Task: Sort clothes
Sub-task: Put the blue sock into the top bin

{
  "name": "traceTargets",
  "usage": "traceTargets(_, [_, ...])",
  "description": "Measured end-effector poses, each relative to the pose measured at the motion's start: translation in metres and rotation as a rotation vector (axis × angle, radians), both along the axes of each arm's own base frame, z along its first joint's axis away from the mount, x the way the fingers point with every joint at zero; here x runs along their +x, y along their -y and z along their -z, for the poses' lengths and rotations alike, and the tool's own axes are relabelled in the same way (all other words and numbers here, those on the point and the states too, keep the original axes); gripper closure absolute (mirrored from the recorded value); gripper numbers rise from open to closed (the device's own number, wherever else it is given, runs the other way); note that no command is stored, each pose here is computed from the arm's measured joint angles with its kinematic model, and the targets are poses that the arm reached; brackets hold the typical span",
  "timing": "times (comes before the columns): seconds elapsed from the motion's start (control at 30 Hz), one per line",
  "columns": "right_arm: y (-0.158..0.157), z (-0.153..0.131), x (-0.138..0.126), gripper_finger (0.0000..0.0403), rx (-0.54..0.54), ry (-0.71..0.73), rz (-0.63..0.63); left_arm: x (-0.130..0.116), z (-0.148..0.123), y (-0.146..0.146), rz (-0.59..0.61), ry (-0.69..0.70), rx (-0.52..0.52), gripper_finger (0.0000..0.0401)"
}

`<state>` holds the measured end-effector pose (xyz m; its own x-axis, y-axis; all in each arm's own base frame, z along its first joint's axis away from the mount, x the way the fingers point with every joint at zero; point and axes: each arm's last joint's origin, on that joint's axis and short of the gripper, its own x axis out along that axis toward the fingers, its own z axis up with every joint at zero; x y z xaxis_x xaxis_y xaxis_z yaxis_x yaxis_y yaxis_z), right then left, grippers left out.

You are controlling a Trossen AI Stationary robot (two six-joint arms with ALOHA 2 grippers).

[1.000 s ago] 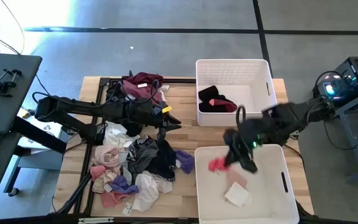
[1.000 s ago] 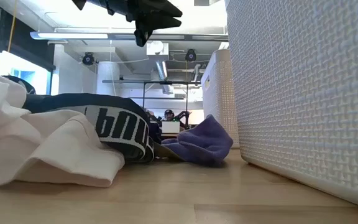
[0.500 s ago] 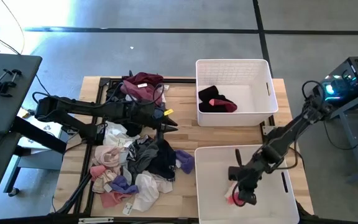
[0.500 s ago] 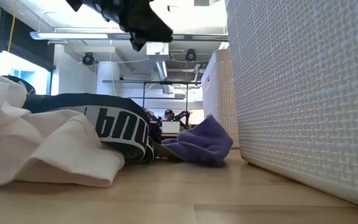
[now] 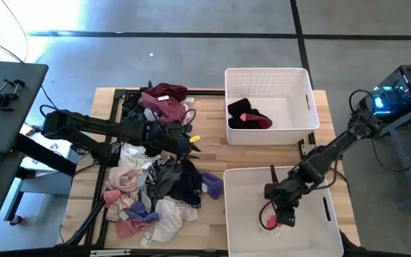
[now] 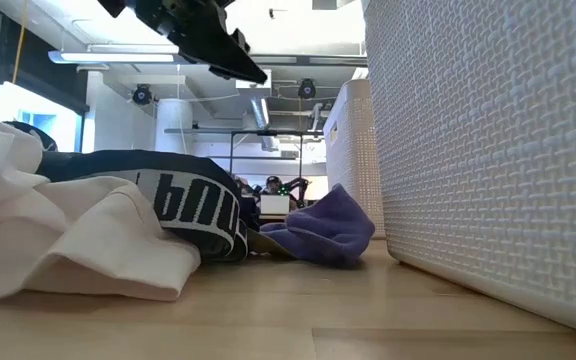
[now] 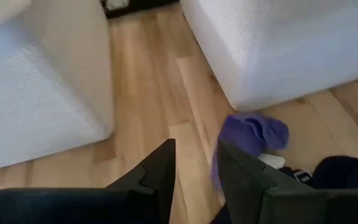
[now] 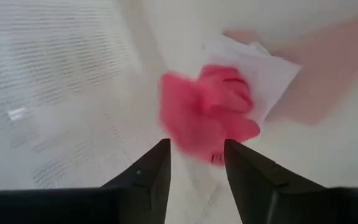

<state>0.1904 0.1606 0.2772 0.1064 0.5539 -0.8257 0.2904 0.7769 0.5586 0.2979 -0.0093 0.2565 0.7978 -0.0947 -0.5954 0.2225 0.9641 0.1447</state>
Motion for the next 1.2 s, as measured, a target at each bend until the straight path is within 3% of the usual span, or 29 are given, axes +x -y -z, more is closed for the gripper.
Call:
traceTargets(0.2, [0.025,-0.057,-0.01,0.0265,-0.216,0.16,0.038,0.029,0.031,0.008,0.082,-0.003,-0.126,0.0257])
traceTargets(0.43, [0.056,-0.118,-0.027,0.0265,-0.511,0.43,0.263,0.057,0.084,0.027,0.139,-0.045,-0.154,0.0236])
traceTargets(0.6, [0.067,-0.14,-0.035,0.0265,-0.581,0.567,0.373,0.065,0.119,0.036,0.098,-0.111,-0.161,0.0236])
traceTargets(0.8, [0.069,-0.141,-0.038,0.0265,-0.598,0.573,0.325,0.067,0.148,0.033,-0.031,-0.204,-0.189,0.0237])
traceTargets(0.93, [0.069,-0.14,-0.037,0.0265,-0.649,0.591,0.25,0.066,0.154,0.032,-0.071,-0.247,-0.161,0.0263])
traceTargets(1.03, [0.07,-0.14,-0.035,0.0265,-0.715,0.621,0.234,0.062,0.156,0.031,-0.11,-0.294,-0.127,0.0301])
traceTargets(1.2, [0.072,-0.141,-0.035,0.0265,-0.778,0.652,0.268,0.056,0.15,0.029,-0.171,-0.342,-0.158,0.0374])
